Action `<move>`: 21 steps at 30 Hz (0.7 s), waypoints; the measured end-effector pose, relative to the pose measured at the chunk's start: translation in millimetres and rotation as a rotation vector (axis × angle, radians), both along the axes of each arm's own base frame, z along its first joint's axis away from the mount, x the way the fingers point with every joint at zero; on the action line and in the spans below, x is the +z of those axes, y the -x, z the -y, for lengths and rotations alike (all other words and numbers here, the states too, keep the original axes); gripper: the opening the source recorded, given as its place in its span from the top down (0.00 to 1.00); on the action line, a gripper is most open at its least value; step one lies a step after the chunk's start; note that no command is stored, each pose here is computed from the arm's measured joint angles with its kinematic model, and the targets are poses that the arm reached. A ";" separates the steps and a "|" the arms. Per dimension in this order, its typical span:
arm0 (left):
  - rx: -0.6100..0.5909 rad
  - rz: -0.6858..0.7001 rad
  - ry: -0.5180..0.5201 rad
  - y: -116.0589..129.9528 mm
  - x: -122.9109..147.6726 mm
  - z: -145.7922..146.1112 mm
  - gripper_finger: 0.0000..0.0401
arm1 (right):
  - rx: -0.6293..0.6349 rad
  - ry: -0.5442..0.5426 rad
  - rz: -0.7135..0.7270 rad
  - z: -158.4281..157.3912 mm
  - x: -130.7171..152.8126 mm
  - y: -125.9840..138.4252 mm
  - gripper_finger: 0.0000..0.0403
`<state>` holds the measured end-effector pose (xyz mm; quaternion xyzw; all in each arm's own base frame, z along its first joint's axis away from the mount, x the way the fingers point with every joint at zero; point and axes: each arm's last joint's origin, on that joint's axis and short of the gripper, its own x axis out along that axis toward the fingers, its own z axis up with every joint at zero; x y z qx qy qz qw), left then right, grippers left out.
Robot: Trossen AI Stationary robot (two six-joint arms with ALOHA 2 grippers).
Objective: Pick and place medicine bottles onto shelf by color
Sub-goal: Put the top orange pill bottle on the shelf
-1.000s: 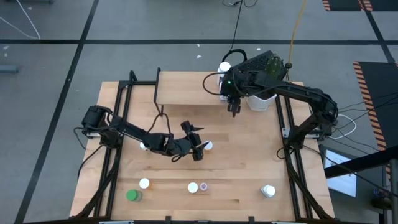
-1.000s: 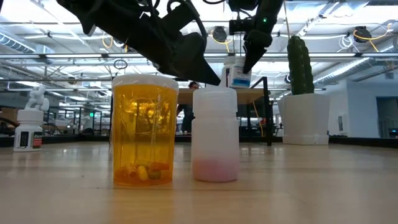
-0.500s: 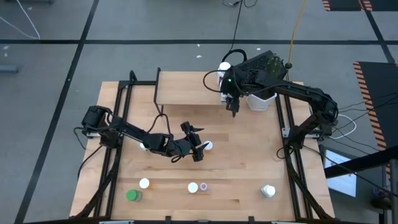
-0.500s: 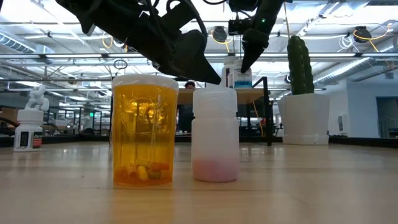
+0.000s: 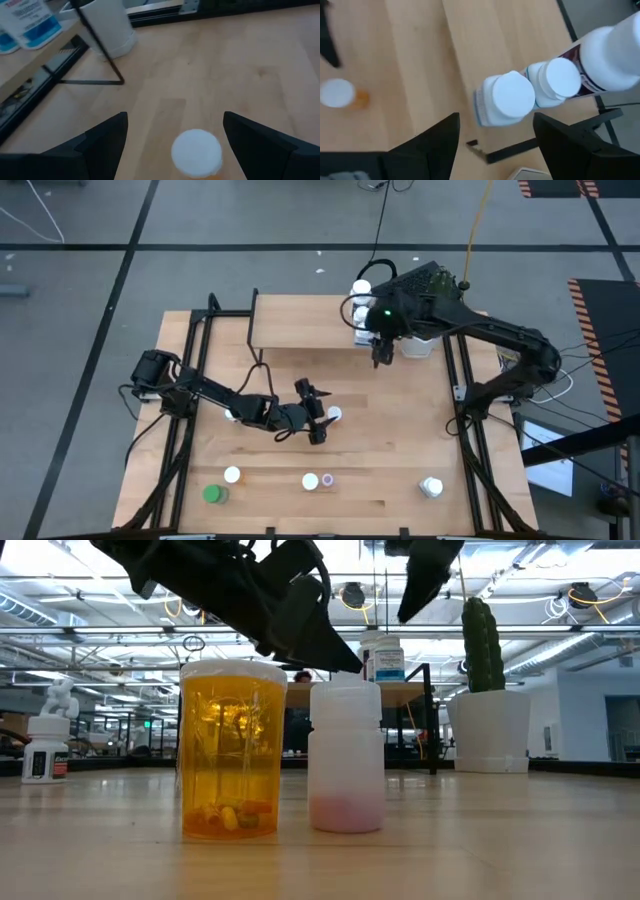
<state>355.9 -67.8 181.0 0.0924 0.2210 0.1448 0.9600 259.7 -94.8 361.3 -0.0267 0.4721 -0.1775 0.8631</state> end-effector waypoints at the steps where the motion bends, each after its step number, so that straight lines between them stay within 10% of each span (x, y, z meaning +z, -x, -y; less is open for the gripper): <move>1: -0.005 -0.004 -0.008 0.0 0.0 0.1 0.18 | 0.001 -0.004 0.019 -5.5 4.1 2.9 0.39; 7: -0.028 -0.022 -0.040 2.8 3.6 2.4 0.18 | 0.117 -0.115 0.147 -52.7 5.5 10.9 0.39; 21: -0.119 -0.002 0.107 -0.4 4.0 -4.7 0.18 | 0.257 -0.180 0.302 -146.2 -103.7 8.3 0.39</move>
